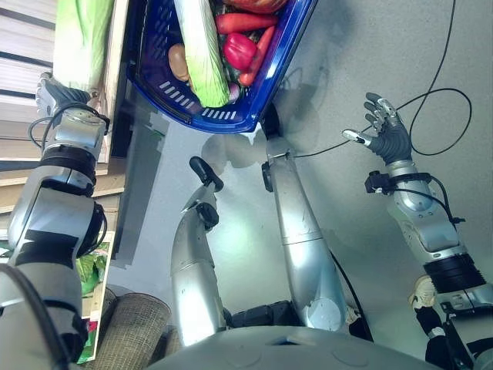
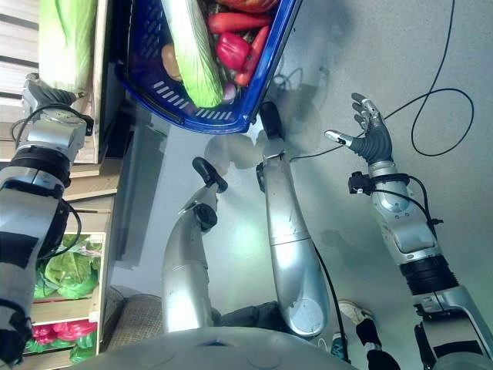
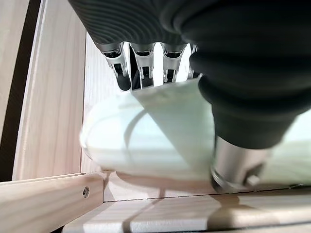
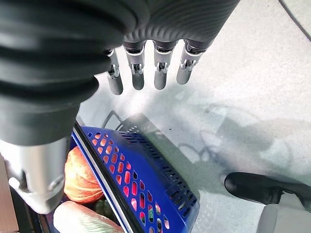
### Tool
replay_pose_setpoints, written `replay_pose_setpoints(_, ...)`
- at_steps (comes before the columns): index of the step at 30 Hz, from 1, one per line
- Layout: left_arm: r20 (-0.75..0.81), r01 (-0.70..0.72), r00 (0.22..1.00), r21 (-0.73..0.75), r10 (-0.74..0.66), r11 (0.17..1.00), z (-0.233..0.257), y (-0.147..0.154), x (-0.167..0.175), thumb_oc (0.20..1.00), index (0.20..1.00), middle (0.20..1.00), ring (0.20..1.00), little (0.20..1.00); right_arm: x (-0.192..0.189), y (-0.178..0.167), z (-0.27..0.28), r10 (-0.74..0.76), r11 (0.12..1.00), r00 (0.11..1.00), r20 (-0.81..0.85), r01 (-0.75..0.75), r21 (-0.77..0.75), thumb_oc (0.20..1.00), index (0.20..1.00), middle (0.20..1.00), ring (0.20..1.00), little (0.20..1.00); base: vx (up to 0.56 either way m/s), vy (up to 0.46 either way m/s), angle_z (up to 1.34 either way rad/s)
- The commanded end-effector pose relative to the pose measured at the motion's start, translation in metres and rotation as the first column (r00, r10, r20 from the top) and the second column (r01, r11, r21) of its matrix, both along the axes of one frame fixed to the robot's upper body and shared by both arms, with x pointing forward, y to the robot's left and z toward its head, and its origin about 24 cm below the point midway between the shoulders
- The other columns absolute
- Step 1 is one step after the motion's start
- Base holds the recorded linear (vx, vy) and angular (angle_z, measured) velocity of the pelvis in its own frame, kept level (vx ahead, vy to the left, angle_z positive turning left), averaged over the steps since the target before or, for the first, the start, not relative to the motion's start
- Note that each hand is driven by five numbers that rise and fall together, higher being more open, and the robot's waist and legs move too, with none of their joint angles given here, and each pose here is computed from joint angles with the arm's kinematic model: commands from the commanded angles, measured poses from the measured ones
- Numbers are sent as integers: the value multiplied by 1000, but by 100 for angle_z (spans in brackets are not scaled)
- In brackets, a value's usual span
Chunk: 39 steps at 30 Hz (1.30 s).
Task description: Pick up fruits and vegetables into the basket
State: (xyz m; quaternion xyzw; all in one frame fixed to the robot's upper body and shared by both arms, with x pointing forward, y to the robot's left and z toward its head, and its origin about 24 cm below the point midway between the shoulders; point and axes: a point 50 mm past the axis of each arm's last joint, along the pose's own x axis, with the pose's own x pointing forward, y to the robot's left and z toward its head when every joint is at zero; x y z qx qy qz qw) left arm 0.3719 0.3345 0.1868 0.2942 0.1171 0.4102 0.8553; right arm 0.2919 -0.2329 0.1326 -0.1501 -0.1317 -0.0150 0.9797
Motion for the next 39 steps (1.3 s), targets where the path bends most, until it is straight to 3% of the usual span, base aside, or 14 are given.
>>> replay_pose_setpoints(1,-92,107,989,-86,-115,991,-35,-2,-2,200,200,200,200,200,-6,9,-8,37,998,999,14,-38,44,1000,1000,1000,1000,1000,0,0,0)
replay_pose_setpoints(7,-62,165,981,-211,-181,963,-53,-6,-4,200,200,200,200,200,-8,9,-4,45,998,998,39,-46,35,1000,1000,1000,1000,1000,-13,6,1)
replay_pose_setpoints(20,41,276,961,-234,-274,932,-75,-8,-18,200,200,200,200,200,-24,11,6,119,993,990,73,-119,2,1000,1000,1000,1000,1000,-15,10,4)
replay_pose_setpoints(29,209,448,875,-7,-436,894,-72,-31,-38,200,200,200,200,200,-35,31,0,372,920,927,-43,-363,150,1000,1000,1000,1000,1000,-30,-47,10)
replay_pose_setpoints(35,271,531,775,212,-571,821,-49,-53,-51,200,200,200,200,200,-38,59,2,606,747,795,-29,-555,366,1000,1000,1000,1000,1000,-37,-121,13)
replay_pose_setpoints(39,263,562,683,408,-682,720,-24,-73,-57,200,200,200,200,200,-34,81,11,690,632,723,37,-626,458,1000,1000,1000,1000,1000,-85,-164,20)
